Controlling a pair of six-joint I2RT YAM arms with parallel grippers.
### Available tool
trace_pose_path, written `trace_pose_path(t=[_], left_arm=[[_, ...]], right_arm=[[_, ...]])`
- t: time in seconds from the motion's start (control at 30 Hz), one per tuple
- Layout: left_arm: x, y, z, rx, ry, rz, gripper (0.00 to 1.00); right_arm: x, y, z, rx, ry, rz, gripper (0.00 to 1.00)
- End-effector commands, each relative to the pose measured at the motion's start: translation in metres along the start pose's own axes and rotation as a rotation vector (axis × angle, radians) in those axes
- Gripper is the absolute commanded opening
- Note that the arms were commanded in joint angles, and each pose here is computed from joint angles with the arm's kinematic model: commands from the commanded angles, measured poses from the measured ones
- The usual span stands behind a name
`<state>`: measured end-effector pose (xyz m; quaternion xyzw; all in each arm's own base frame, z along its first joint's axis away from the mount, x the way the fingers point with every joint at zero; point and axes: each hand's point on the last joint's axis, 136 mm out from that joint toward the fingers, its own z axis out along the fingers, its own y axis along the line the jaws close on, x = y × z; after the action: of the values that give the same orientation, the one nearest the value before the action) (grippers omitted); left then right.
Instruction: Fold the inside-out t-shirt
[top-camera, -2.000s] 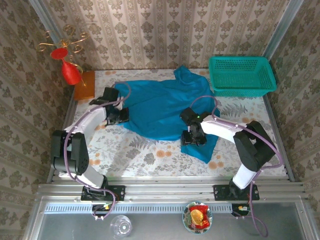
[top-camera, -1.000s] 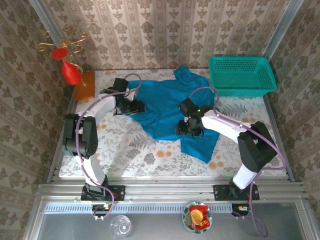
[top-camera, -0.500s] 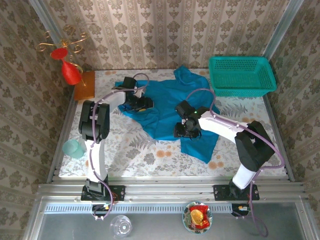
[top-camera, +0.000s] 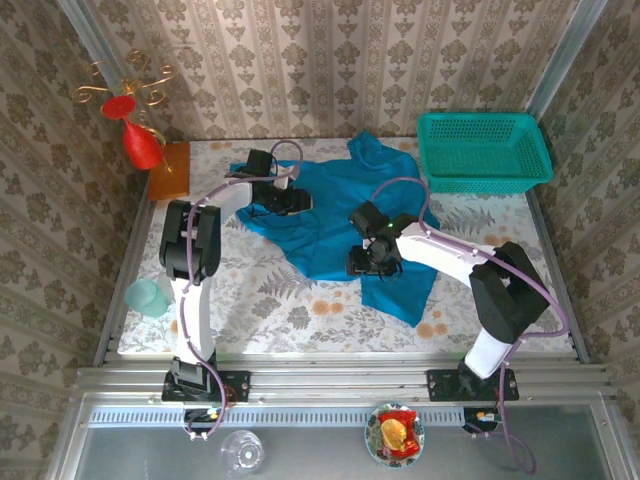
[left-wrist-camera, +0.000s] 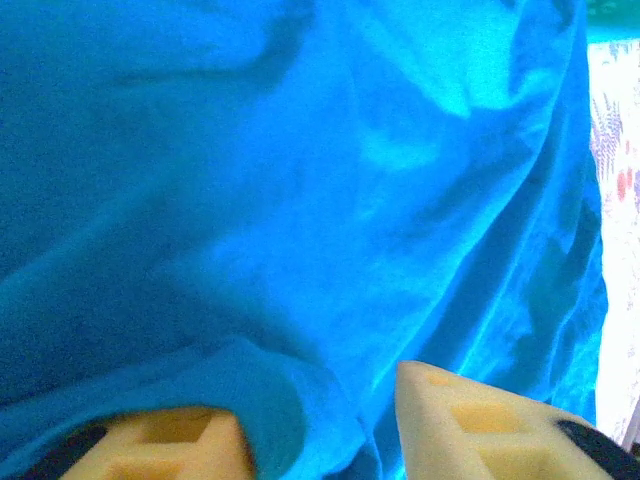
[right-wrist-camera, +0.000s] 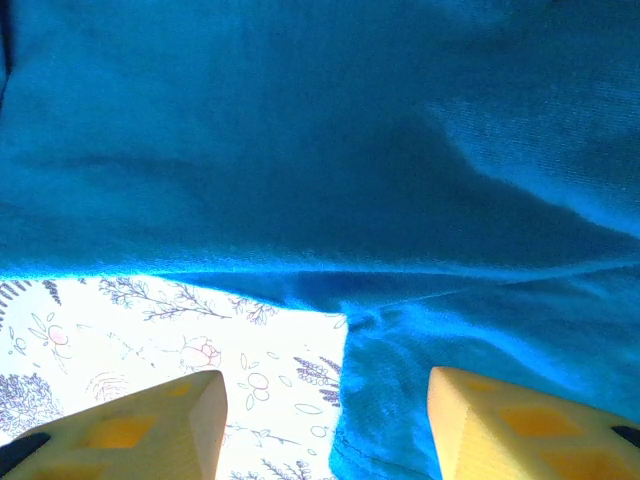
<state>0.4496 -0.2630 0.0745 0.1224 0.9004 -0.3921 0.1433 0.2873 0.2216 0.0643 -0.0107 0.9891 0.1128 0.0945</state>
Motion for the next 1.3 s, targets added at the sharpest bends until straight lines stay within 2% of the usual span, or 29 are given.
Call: trace_pose_path(t=[0.0,0.27,0.37,0.53,0.7,0.83,1.07,1.27], left_arm=[[0.003,-0.031,-0.012,0.056,-0.002,0.113,0.38],[0.017,-0.043,-0.009,0.018,0.053,0.189,0.30],[0.021,-0.044,-0.010,-0.015,0.072,0.211,0.24],[0.022,-0.036,-0.021,-0.152,0.086,0.247,0.07],[0.016,-0.054,-0.060,-0.240,0.058,0.257,0.03],[0.028,-0.063,-0.097,-0.322,0.070,0.238,0.01],[0.083,-0.051,-0.164,-0.486,0.116,0.110,0.00],[0.133,-0.011,-0.209,-0.622,0.142,-0.086,0.00]], right_arm=[[-0.001,0.002,-0.008,-0.002,-0.019,0.007,0.57],[0.000,0.001,-0.010,0.001,-0.022,0.000,0.57],[0.000,0.000,-0.009,0.004,-0.022,-0.002,0.57],[0.000,-0.001,-0.006,0.005,-0.023,-0.006,0.57],[0.004,-0.004,0.009,0.021,0.013,-0.014,0.57],[0.009,-0.012,0.022,0.053,0.045,-0.019,0.57],[0.027,-0.058,0.039,0.192,0.146,-0.019,0.58],[0.040,-0.098,0.035,0.226,0.195,0.057,0.58]])
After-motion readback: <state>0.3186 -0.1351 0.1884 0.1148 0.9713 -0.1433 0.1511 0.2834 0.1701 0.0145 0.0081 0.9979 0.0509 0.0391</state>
